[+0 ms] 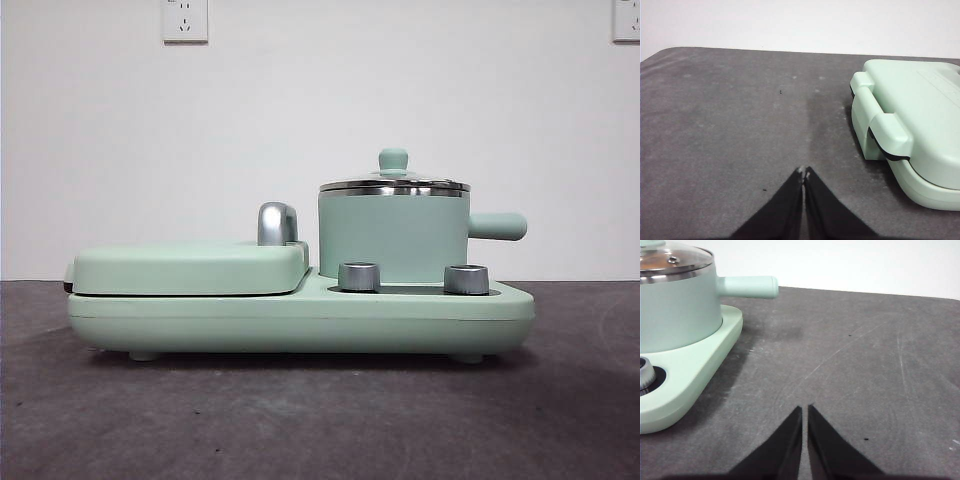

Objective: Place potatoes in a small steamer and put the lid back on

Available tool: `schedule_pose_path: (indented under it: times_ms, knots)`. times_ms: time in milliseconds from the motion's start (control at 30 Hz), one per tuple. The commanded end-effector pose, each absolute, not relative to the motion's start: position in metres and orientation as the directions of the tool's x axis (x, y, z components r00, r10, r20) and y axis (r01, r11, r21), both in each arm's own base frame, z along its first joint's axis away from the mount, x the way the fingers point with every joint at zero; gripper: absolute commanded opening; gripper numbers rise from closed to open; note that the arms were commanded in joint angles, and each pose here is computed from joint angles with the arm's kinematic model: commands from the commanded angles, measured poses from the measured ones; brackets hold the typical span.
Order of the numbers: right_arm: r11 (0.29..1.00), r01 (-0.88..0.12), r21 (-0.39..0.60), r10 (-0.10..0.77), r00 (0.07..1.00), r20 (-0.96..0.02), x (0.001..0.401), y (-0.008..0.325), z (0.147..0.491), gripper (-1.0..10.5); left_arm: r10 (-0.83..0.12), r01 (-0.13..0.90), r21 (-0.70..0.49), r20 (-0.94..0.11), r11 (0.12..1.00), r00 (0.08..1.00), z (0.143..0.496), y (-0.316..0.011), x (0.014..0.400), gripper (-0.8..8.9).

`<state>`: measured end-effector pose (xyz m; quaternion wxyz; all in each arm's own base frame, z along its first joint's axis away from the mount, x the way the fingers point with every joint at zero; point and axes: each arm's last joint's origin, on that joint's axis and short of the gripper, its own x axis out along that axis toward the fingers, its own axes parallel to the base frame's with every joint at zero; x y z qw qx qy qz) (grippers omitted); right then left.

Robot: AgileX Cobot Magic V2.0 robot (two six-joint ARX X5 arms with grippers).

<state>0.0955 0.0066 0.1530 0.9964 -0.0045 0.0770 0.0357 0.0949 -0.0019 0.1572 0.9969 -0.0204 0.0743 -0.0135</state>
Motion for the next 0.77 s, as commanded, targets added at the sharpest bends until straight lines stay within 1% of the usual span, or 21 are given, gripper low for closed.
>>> schedule_pose_path:
  times_ms: [33,767]
  knots:
    - [0.997,-0.070,-0.011,0.068,0.987,-0.147,0.0959,0.0066,0.1522,0.2,-0.028,0.023,-0.036,-0.150,0.999,0.988,0.1523,-0.0017,0.0960,0.07]
    - [0.997,-0.071,-0.011,0.068,0.987,-0.147,0.0959,0.0066,0.1522,0.2,-0.028,0.023,-0.036,-0.150,0.999,0.988,0.1523,-0.0017,0.0960,0.07]
